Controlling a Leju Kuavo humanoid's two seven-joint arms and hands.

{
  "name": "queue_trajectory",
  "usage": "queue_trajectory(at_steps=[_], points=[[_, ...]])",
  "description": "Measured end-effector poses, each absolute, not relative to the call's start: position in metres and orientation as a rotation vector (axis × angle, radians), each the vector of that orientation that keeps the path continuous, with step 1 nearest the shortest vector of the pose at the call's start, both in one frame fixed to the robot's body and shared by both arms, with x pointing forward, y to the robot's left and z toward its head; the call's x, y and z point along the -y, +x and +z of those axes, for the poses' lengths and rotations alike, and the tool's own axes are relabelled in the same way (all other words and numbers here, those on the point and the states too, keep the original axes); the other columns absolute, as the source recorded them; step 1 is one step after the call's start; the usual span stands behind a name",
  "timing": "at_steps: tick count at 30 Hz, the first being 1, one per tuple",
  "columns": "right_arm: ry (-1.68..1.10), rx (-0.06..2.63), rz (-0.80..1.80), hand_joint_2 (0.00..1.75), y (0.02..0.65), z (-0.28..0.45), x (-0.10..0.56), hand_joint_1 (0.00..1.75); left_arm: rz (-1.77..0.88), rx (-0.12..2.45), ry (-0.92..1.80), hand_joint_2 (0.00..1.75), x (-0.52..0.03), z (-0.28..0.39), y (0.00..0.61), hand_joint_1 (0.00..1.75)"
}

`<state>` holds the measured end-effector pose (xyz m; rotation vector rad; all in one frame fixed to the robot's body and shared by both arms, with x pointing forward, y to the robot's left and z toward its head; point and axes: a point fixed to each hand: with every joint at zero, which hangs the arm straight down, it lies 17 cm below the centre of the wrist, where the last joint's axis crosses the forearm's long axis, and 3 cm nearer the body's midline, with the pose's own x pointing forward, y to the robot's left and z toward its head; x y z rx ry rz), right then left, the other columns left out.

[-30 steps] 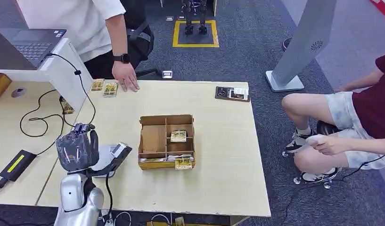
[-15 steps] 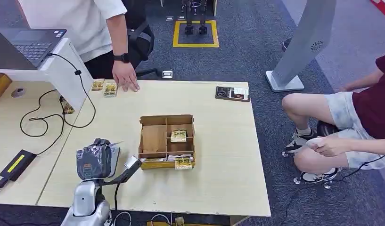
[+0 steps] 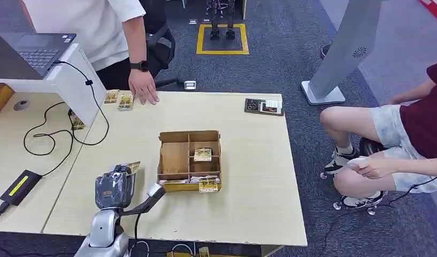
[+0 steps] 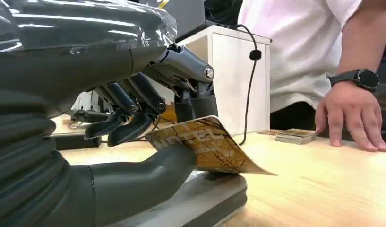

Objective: Pass the card to the sensor for recognition and then transmit it.

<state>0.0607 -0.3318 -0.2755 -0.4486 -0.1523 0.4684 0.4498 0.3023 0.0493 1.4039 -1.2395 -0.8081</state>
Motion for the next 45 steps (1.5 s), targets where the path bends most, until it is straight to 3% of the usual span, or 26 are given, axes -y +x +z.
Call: queue_trajectory(at_steps=[20, 29, 37, 45], points=[[-0.449, 0.158, 0.475, 1.75, 0.061, -0.275, 0.334, 0.0, -0.832, 1.247, 1.371, 1.75, -0.295, 0.043, 0.455, 1.75], [-0.459, 0.158, 0.477, 1.75, 0.055, -0.275, 0.336, 0.0, -0.672, 1.724, 1.342, 1.75, -0.258, 0.16, 0.449, 1.75], [-0.465, 0.16, 0.487, 1.75, 0.055, -0.275, 0.336, 0.0, -0.352, 1.9, 1.371, 1.75, -0.29, 0.23, 0.433, 1.75], [-0.465, 0.16, 0.492, 1.75, 0.056, -0.274, 0.334, 0.0, -0.277, 1.943, 1.414, 1.75, -0.296, 0.262, 0.433, 1.75]])
